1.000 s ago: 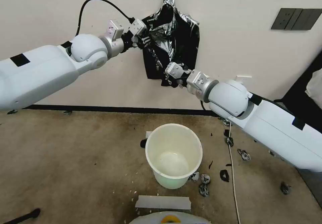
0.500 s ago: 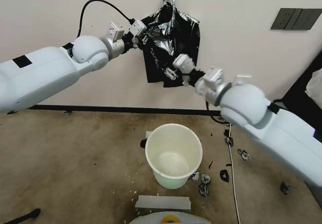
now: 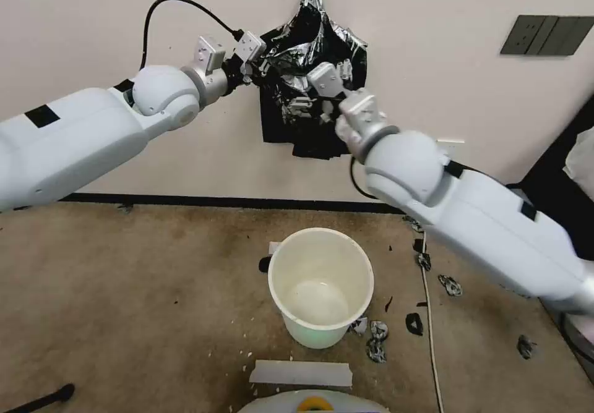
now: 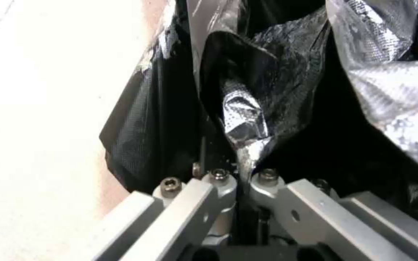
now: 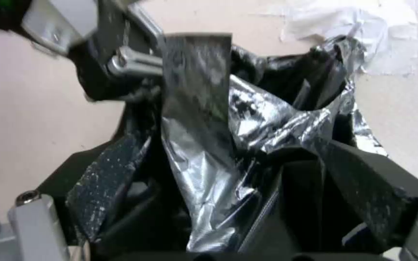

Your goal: Place a trash bag onto the trash bin.

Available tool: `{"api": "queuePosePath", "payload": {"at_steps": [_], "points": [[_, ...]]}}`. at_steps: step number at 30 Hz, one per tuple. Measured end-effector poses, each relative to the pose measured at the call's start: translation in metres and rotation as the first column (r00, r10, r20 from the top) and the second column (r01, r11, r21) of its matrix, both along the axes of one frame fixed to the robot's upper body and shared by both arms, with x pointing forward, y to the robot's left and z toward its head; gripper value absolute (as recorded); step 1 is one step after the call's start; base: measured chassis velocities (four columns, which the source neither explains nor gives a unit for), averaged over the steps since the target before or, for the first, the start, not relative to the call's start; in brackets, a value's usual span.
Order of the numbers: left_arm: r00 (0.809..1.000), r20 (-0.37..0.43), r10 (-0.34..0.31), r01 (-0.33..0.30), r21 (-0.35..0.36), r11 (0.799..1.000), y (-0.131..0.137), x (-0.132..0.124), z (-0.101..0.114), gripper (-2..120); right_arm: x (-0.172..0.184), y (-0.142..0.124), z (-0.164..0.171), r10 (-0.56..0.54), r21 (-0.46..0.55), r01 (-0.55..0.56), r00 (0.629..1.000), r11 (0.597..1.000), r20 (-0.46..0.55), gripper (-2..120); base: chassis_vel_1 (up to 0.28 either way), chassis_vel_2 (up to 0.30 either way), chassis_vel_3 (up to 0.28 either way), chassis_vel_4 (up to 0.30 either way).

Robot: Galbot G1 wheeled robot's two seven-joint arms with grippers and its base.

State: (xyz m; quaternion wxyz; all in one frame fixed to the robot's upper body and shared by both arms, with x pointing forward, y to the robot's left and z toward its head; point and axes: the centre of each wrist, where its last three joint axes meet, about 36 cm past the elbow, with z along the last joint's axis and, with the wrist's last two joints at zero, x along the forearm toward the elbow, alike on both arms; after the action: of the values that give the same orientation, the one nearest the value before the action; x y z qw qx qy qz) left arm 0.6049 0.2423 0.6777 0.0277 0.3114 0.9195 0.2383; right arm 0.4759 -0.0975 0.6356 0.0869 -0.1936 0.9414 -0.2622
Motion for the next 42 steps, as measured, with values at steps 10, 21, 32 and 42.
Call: {"api": "queuePosePath", "payload": {"at_steps": [10,21,32,42], "points": [[1.000,-0.009,0.000,0.000,-0.006,1.000,0.000,-0.003,-0.005,0,0.013,0.019,-0.017,-0.093,-0.049,0.095,0.995,0.994,0.048,99,0.000,0.000,0.000,0.000],[1.000,-0.012,0.006,-0.006,-0.020,1.000,0.001,-0.006,-0.003,0,0.033,0.034,-0.032,-0.185,-0.070,0.192,0.978,0.979,0.094,92,0.000,0.000,0.000,0.000],[1.000,-0.015,0.017,-0.017,-0.027,0.999,0.008,-0.008,-0.004,0,0.036,0.033,-0.036,-0.214,-0.060,0.221,0.971,0.973,0.107,58,0.000,0.000,0.000,0.000],[1.000,-0.015,0.020,-0.021,-0.029,0.999,0.009,-0.008,-0.004,0,0.037,0.029,-0.034,-0.220,-0.051,0.227,0.969,0.973,0.107,18,0.000,0.000,0.000,0.000]]}}
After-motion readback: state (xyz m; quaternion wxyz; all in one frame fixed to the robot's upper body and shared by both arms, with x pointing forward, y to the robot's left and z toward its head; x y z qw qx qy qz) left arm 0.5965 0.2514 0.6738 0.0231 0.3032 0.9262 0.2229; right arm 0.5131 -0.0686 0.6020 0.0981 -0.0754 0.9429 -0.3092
